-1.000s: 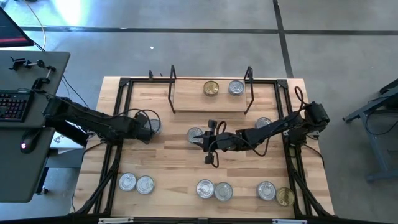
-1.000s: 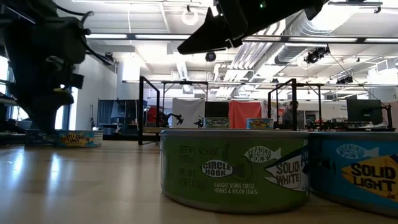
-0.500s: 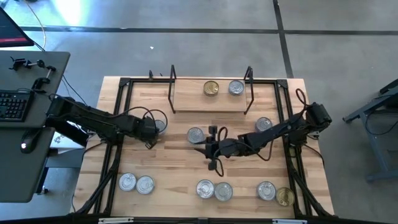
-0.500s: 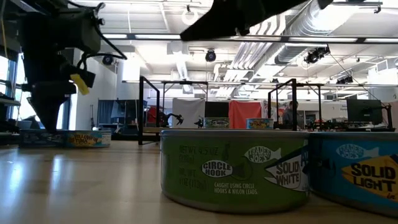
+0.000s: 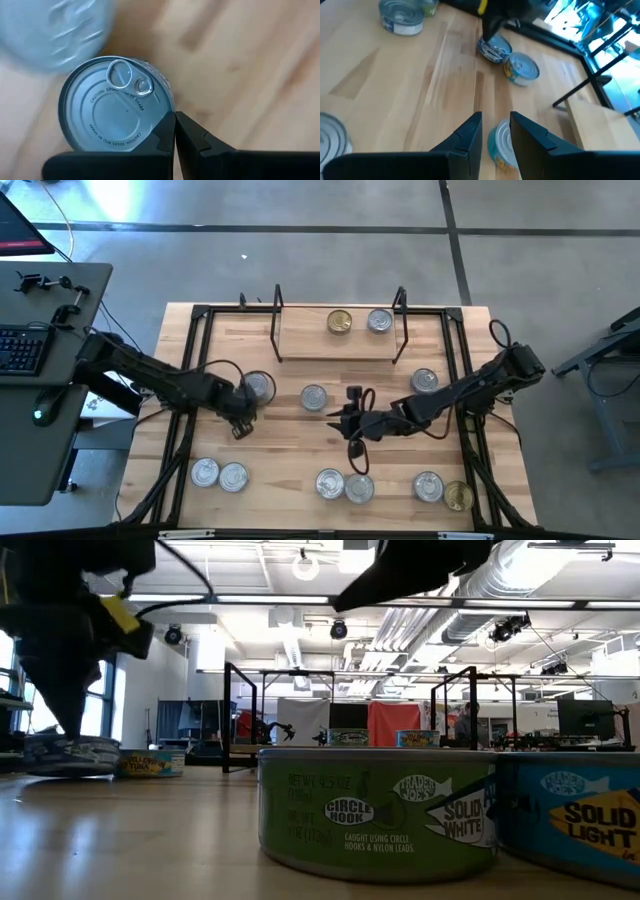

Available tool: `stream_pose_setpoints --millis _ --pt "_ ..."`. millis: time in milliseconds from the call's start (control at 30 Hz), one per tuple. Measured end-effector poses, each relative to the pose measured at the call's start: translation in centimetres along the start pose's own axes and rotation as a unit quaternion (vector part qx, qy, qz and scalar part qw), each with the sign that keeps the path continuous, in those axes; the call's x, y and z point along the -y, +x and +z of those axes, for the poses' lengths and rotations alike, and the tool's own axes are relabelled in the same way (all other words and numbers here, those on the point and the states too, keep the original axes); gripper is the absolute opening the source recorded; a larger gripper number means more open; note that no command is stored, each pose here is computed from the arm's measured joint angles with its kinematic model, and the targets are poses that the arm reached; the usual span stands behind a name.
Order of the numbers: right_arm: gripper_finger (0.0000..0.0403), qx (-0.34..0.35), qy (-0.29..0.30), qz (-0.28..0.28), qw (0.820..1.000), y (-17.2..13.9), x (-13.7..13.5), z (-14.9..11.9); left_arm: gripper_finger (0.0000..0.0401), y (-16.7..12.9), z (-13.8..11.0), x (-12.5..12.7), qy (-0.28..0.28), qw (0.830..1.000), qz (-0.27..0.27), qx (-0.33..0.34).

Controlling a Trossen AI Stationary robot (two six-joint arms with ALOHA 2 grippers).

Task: Stack canned seafood by type on shelf
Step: Put the top left blue tuna can on the shelf

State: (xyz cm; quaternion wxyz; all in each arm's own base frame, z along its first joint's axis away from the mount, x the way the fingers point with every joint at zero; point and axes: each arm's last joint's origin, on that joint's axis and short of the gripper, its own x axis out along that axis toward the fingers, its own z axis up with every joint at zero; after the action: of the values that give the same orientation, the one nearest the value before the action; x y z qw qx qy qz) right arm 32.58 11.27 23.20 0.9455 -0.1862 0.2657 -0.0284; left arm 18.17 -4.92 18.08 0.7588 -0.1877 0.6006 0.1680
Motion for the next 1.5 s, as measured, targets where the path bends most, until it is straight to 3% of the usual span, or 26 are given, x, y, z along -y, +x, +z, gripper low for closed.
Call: stream_pose_setpoints --millis 200,367,467,567,800,1033,1500 --pt "0.0089 -0.011 0.009 0.009 1.0 -0.1 -0.3 -0.2 0.0 0.3 1.0 2.6 0.127 0.985 -0.1 0.063" --pt "0.0089 0.055 0.033 0.009 0.998 0.5 0.2 0.9 0.0 1.4 2.2 4.1 0.241 0.955 -0.121 0.121" --pt "0.009 0.077 0.029 0.07 0.994 1.7 0.4 0.8 0.0 1.9 2.6 4.6 0.273 0.944 -0.124 0.14" --pt "0.01 0.091 0.022 0.11 0.99 3.2 1.0 0.3 0.0 2.1 2.9 4.8 0.282 0.939 -0.125 0.153" --pt "0.0179 0.105 -0.007 0.113 0.988 8.1 2.1 -2.2 0.0 1.2 3.6 5.0 0.305 0.921 -0.135 0.203" --pt "0.0256 0.096 -0.064 0.098 0.988 10.8 2.4 -2.7 0.0 0.3 4.7 4.0 0.29 0.917 -0.133 0.238" --pt "0.0266 0.035 -0.041 0.11 0.992 11.0 2.1 -3.5 0.0 0.3 5.1 3.5 0.288 0.919 -0.11 0.247"
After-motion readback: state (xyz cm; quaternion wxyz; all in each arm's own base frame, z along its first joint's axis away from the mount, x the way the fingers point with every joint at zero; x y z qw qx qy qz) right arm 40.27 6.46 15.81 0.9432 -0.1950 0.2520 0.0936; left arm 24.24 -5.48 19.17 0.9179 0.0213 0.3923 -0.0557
